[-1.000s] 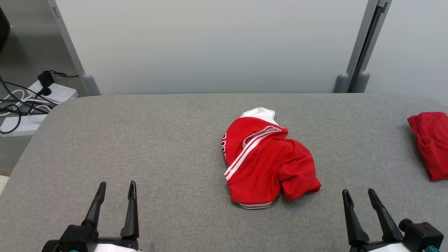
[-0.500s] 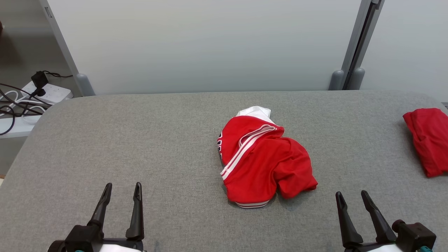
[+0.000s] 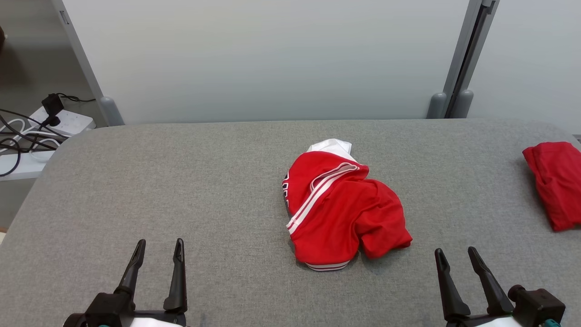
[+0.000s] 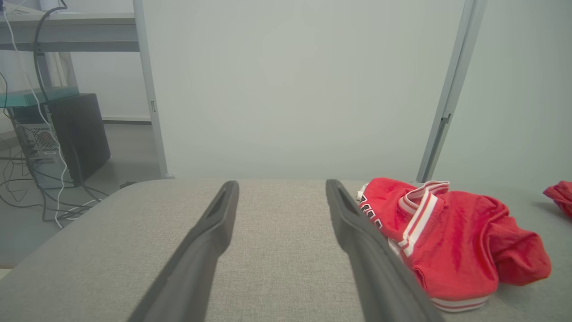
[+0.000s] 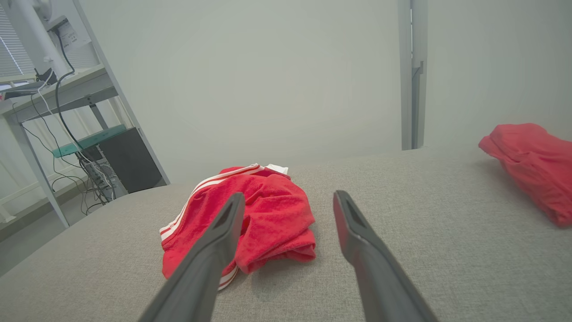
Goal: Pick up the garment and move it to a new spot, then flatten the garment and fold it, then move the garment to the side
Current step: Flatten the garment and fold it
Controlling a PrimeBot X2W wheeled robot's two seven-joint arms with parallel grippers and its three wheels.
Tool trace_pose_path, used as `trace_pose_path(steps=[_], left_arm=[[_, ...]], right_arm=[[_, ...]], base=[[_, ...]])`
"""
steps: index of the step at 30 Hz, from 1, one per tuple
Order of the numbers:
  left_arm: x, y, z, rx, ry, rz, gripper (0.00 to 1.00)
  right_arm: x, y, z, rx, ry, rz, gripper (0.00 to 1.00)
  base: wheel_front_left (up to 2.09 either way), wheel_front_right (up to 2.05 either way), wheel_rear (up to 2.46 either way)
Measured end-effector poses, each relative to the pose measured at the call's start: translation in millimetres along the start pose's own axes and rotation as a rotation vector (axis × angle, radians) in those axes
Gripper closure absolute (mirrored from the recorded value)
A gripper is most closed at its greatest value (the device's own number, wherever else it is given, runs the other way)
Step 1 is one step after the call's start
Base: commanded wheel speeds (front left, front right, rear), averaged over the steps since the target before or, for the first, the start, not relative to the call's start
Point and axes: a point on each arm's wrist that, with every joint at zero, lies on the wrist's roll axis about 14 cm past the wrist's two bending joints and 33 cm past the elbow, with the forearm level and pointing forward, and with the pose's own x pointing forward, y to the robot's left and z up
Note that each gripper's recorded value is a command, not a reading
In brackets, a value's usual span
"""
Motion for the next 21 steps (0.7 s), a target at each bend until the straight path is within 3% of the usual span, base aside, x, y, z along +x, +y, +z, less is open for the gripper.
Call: trace_pose_path(steps=[4, 8, 21], left_arm=[[-1, 1, -1, -0.016, 0.004, 0.004, 0.00], [-3, -5, -17, -0.138, 0.057, 0.000, 0.00], [24, -85, -54, -0.165, 0.186, -0.246, 0.00]], right_arm=[[0, 1, 0, 0.000, 0.000, 0.003, 0.00], [1, 2, -2, 0.001, 0.005, 0.008, 0.00], [2, -8, -11, -0.011, 0.040, -0.010, 0.00]], base=[[0.00, 0.00, 0.00], [0.00, 0.00, 0.00], [0.00, 0.00, 0.00]])
